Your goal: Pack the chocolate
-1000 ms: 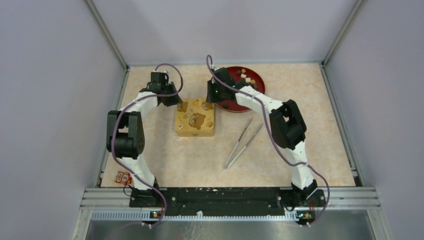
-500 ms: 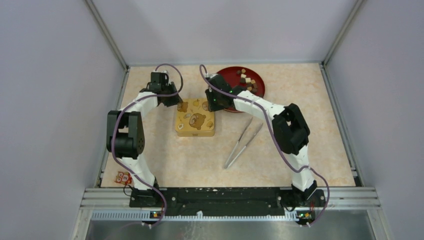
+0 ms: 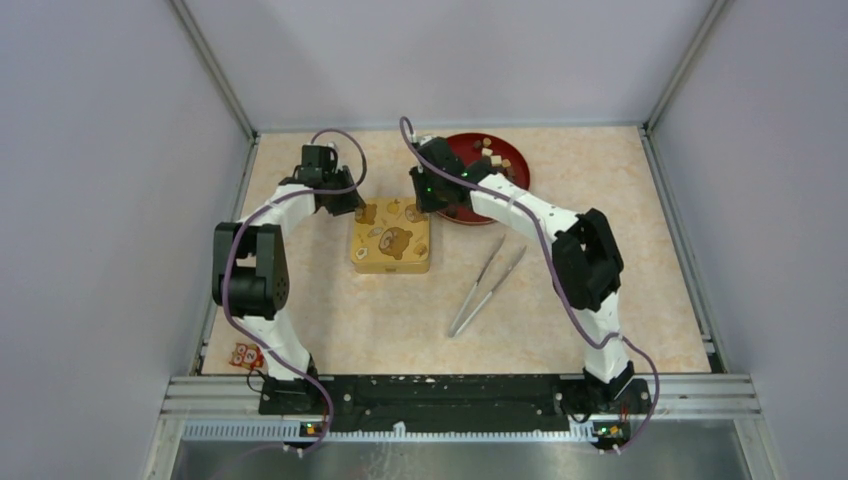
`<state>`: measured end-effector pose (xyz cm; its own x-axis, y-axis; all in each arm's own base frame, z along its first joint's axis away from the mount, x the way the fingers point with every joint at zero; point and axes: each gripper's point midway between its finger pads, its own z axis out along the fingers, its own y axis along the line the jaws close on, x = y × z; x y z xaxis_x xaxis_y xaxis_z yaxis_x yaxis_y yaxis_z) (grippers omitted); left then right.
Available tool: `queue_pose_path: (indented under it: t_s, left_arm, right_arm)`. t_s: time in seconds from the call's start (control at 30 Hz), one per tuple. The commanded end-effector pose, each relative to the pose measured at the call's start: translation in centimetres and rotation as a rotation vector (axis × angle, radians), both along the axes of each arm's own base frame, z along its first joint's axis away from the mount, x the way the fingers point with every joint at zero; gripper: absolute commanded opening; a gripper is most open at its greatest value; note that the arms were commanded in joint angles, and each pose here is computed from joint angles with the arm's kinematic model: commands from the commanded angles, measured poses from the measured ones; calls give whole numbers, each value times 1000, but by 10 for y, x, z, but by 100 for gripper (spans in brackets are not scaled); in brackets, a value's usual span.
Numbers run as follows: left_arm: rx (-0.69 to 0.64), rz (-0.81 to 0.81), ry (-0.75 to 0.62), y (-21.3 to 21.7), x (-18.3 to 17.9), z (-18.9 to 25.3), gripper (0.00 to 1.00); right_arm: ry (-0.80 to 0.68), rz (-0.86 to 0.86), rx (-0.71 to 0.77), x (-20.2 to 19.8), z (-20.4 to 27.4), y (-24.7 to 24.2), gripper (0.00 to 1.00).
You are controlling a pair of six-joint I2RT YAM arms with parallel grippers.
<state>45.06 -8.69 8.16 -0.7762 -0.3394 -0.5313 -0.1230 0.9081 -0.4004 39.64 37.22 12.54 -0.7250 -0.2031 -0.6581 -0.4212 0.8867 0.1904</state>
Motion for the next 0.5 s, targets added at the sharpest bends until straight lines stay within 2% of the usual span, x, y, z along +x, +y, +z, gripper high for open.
queue_pose_path:
  t_s: [0.0, 0.2, 0.27, 0.33, 0.47]
  left_arm:
    - [12, -17, 114, -1, -32, -16, 39]
    - [3, -27, 78, -3, -30, 3, 40]
    - [-10, -37, 50, -6, -28, 16, 41]
    - [-21, -43, 15, -8, -26, 30, 42]
    - [-35, -52, -49, -10, -21, 60, 44]
  right_arm:
    - [-108, 27, 94, 1, 64, 13, 20]
    - [65, 40, 38, -33, -17, 6, 19]
    - [80, 41, 26, -39, -27, 2, 20]
    - [79, 47, 18, -40, -24, 0, 20]
    - [-13, 52, 51, -33, 23, 3, 20]
